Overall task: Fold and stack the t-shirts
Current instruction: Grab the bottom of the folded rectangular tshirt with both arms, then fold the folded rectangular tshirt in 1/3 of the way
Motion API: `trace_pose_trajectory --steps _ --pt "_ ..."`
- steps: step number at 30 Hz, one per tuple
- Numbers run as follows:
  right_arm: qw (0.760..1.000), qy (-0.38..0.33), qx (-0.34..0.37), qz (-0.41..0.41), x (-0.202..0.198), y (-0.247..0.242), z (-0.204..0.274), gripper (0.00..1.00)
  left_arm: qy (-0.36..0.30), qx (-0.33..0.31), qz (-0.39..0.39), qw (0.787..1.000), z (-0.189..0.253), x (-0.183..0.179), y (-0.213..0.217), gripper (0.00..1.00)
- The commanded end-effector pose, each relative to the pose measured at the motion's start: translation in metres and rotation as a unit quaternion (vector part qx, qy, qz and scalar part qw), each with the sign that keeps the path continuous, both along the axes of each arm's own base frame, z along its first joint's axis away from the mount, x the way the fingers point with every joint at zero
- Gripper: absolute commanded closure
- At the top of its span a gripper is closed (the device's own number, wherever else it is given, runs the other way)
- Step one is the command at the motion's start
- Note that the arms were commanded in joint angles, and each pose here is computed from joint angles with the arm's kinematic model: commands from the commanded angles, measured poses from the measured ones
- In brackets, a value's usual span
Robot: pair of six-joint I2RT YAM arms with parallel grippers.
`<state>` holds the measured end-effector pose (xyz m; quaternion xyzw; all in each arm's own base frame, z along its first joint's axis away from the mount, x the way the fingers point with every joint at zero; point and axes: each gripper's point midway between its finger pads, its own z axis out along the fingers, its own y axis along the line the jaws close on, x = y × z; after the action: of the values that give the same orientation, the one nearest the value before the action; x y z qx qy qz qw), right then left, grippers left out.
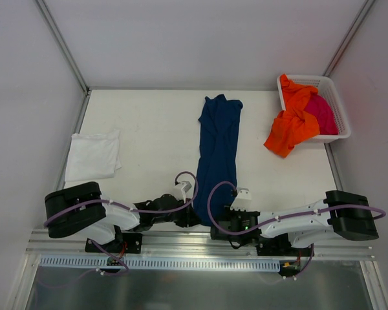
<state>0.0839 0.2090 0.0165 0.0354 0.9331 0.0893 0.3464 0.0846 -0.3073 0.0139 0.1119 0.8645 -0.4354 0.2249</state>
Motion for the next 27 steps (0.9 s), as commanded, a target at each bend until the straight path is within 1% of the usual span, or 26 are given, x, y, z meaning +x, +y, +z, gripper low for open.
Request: trace_pose_trajectory --steps 1,3,7,9,10,11,13,14,15,17,22,25,27 --pt "1.000 0.005 0.001 -0.002 -0.004 0.000 0.003 1.00 0.017 0.062 -0.010 0.998 -0.029 -0.011 0.018 0.90" --pt "1.000 0.002 0.000 -0.002 -0.003 -0.001 0.006 0.99 0.023 0.060 -0.015 0.998 -0.028 -0.014 0.017 0.93" --pt "1.000 -0.014 -0.009 -0.007 0.002 -0.005 0.014 0.99 0.011 0.066 -0.013 0.998 -0.022 -0.012 0.017 0.94" --pt "1.000 -0.021 -0.014 -0.010 0.004 -0.008 0.019 1.00 0.006 0.089 -0.011 0.996 -0.022 -0.009 0.019 0.94" --pt "0.999 -0.029 -0.015 -0.012 0.007 -0.010 0.022 0.99 -0.016 0.096 0.000 0.995 -0.018 0.000 0.019 0.94" --pt "0.999 -0.033 -0.017 -0.012 0.008 -0.011 0.024 0.99 -0.025 0.096 0.003 0.995 -0.011 0.006 0.014 0.93" --pt "0.999 -0.047 -0.013 -0.012 0.012 -0.010 0.030 0.99 -0.041 0.124 0.008 0.991 -0.011 0.012 0.018 0.93" --pt "0.998 -0.052 -0.014 -0.011 0.014 -0.011 0.032 0.99 -0.049 0.121 0.011 0.991 -0.004 0.018 0.012 0.93" --pt "0.998 -0.055 -0.012 -0.011 0.015 -0.011 0.035 1.00 -0.053 0.138 0.009 0.989 -0.007 0.019 0.015 0.93" --pt "0.998 -0.064 -0.013 -0.012 0.019 -0.011 0.039 1.00 -0.062 0.139 0.015 0.988 0.001 0.026 0.008 0.93" --pt "0.996 -0.079 -0.032 -0.014 0.033 -0.013 0.046 0.99 -0.070 0.166 0.031 0.983 0.002 0.040 0.007 0.94" --pt "0.995 -0.089 -0.045 -0.016 0.043 -0.014 0.053 1.00 -0.081 0.178 0.052 0.979 0.009 0.051 0.011 0.94" --pt "0.994 -0.094 -0.046 -0.025 0.052 -0.013 0.061 0.99 -0.094 0.171 0.068 0.978 0.022 0.060 0.011 0.94"
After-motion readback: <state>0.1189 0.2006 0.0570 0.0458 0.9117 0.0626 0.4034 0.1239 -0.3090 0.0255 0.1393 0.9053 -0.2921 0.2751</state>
